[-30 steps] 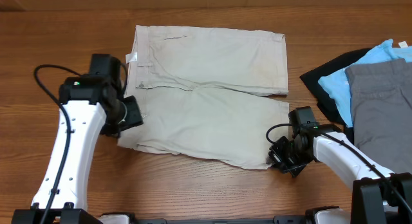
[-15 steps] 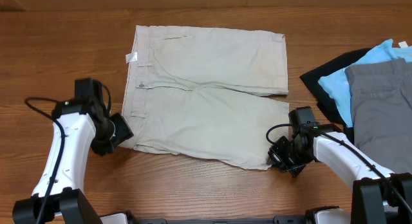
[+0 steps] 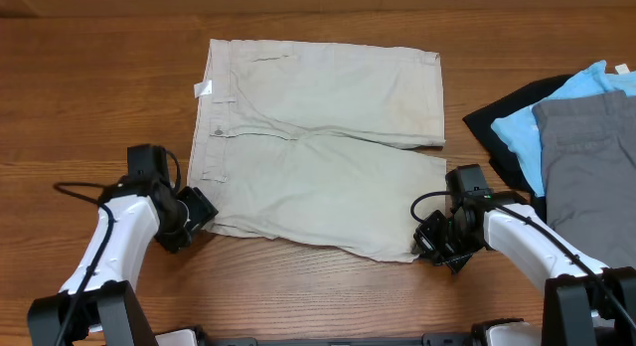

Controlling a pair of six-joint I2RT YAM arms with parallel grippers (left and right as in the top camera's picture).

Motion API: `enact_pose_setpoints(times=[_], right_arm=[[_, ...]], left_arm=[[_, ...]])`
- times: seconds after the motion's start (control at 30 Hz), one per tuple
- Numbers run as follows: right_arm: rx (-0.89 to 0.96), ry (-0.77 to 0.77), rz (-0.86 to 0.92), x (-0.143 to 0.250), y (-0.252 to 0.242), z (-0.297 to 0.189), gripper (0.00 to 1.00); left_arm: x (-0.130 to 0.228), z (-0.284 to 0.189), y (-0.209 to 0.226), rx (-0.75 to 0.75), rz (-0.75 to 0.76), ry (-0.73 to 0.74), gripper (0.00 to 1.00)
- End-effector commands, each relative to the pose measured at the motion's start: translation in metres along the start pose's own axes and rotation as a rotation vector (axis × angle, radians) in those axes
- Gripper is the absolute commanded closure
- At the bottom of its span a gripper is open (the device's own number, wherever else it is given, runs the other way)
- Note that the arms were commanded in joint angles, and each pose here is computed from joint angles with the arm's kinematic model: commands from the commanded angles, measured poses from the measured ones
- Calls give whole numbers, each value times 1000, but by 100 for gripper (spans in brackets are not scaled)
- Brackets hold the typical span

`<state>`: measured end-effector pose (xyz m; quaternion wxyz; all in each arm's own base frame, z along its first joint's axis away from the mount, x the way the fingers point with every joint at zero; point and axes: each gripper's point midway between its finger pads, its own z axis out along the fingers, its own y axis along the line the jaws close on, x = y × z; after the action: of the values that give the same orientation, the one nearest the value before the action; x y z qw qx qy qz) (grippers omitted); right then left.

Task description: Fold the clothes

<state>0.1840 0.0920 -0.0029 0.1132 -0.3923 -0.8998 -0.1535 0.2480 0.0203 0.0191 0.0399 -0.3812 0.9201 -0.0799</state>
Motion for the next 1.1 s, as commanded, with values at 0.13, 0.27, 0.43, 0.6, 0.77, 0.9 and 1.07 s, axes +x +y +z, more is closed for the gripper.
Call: enact_pose_setpoints(times=[0.13, 0.27, 0.43, 0.6, 0.77, 0.9, 1.07], right_arm=[[70, -36, 0, -7, -17, 12, 96], [67, -42, -20, -8, -16, 10, 96], [152, -70, -96, -14, -16, -12, 96], [160, -77, -146, -13, -2, -38, 96], [154, -121, -187, -13, 6, -64, 96], [148, -204, -203, -12, 7, -96, 96], [91, -267, -293, -6, 20, -128, 96]], left_arm=[[7, 17, 9, 9, -111, -1, 57], [8, 17, 8, 10, -71, 1, 96], [20, 14, 13, -12, 34, 58, 96], [24, 1, 14, -35, 81, 98, 96], [28, -20, 9, -43, 139, 148, 96], [30, -49, 6, -44, 157, 154, 96], [29, -93, -3, 3, 170, 81, 96]])
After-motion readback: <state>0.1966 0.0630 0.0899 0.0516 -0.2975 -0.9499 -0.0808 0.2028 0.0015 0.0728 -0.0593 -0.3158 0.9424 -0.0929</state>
